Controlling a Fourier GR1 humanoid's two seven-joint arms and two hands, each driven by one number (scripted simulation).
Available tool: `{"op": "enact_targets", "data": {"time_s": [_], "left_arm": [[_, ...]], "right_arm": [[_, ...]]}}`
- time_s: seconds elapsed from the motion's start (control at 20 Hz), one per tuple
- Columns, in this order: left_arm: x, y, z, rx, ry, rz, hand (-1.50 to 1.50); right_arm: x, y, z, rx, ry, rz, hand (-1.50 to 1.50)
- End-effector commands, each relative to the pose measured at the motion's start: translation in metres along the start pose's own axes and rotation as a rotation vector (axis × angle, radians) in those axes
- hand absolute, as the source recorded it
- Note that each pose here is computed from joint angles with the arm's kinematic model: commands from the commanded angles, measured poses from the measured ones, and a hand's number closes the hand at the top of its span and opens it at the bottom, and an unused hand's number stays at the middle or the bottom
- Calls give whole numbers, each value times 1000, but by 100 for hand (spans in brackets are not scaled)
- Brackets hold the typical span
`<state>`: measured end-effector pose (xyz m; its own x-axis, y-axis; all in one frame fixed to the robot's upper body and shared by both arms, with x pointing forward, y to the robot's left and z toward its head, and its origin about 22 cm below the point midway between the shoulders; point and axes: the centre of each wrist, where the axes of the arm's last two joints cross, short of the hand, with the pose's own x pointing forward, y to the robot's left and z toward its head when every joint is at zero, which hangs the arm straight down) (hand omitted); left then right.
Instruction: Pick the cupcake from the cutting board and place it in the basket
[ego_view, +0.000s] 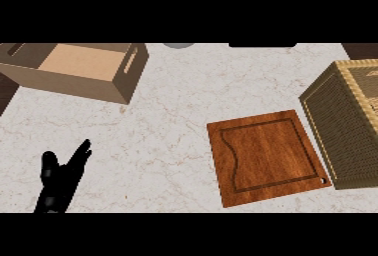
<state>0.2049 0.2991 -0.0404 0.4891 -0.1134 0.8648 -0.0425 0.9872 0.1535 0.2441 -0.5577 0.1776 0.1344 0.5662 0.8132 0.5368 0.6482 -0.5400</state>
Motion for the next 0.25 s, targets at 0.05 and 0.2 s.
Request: {"op": "enact_targets", "data": {"time_s": [0.05,0.2], "left_arm": [[-20,-2,1,-4,46,7,0],[-7,5,-3,-3,47,-11,0]], "right_arm": [[-16,-58,8,-88,76,-63,-150],[-30,-78,12,-112,101,-50,-150]]}}
